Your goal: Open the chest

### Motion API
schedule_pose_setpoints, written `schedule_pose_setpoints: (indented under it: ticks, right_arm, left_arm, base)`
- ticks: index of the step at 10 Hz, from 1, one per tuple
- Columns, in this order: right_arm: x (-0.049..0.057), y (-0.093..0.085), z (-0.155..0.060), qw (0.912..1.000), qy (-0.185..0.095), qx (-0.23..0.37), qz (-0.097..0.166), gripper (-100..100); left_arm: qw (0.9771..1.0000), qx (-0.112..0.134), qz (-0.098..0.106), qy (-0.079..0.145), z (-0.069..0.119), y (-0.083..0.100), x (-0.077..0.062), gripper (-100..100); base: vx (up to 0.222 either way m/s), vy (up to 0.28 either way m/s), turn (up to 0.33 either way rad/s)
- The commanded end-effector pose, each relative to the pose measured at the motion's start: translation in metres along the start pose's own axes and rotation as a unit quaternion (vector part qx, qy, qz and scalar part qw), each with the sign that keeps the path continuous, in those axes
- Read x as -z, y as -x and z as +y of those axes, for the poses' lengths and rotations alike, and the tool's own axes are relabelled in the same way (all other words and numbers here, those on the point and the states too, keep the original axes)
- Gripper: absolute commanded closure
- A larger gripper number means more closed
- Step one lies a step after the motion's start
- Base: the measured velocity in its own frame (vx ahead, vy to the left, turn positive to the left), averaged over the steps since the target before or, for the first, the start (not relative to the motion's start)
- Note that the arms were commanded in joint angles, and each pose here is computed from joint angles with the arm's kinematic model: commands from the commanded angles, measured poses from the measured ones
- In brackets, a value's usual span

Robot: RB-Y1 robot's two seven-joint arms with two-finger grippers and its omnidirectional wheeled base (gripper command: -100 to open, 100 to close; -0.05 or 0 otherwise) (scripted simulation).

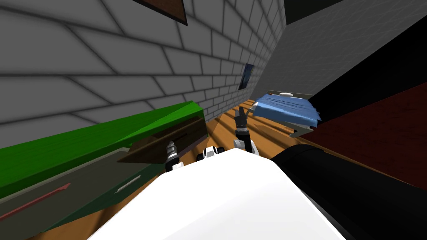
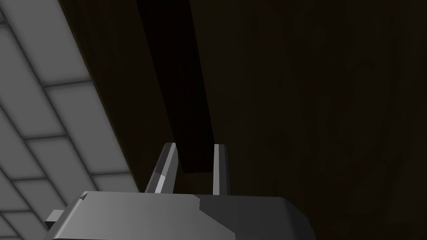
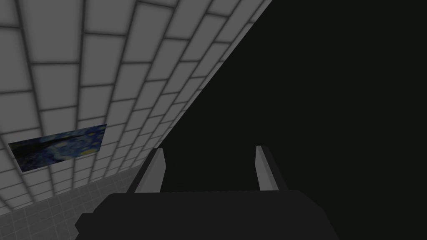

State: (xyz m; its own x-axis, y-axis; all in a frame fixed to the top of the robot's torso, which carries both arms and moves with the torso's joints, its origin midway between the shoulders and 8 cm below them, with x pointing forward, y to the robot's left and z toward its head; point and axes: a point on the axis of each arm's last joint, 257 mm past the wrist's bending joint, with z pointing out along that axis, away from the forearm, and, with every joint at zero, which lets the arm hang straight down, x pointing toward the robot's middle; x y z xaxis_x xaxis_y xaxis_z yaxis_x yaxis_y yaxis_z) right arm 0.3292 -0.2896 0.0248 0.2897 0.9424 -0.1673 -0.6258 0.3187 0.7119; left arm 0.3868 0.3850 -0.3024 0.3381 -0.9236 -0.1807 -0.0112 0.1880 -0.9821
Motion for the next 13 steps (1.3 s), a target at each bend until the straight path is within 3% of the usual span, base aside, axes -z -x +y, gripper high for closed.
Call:
schedule_pose_setpoints:
  ticks: [1, 3, 4, 13]
  right_arm:
    - [0.000, 0.000, 0.000, 1.0000, 0.000, 0.000, 0.000, 0]
    - [0.000, 0.000, 0.000, 1.0000, 0.000, 0.000, 0.000, 0]
    - [0.000, 0.000, 0.000, 1.0000, 0.000, 0.000, 0.000, 0]
    - [0.000, 0.000, 0.000, 1.0000, 0.000, 0.000, 0.000, 0]
  left_arm:
    - [1.0000, -0.002, 0.001, 0.004, 0.003, 0.000, 0.005, 100]
    - [1.0000, -0.002, 0.000, 0.001, 0.000, 0.001, 0.005, 100]
    - [1.0000, -0.002, -0.001, 0.004, -0.002, 0.004, 0.005, -100]
    - [0.9999, -0.004, -0.014, 0.006, -0.049, 0.029, 0.000, -100]
  base:
    - [-0.144, -0.091, 0.026]
    - [-0.125, -0.065, 0.011]
    - [-0.024, -0.012, -0.018]
    - [-0.006, -0.007, -0.030]
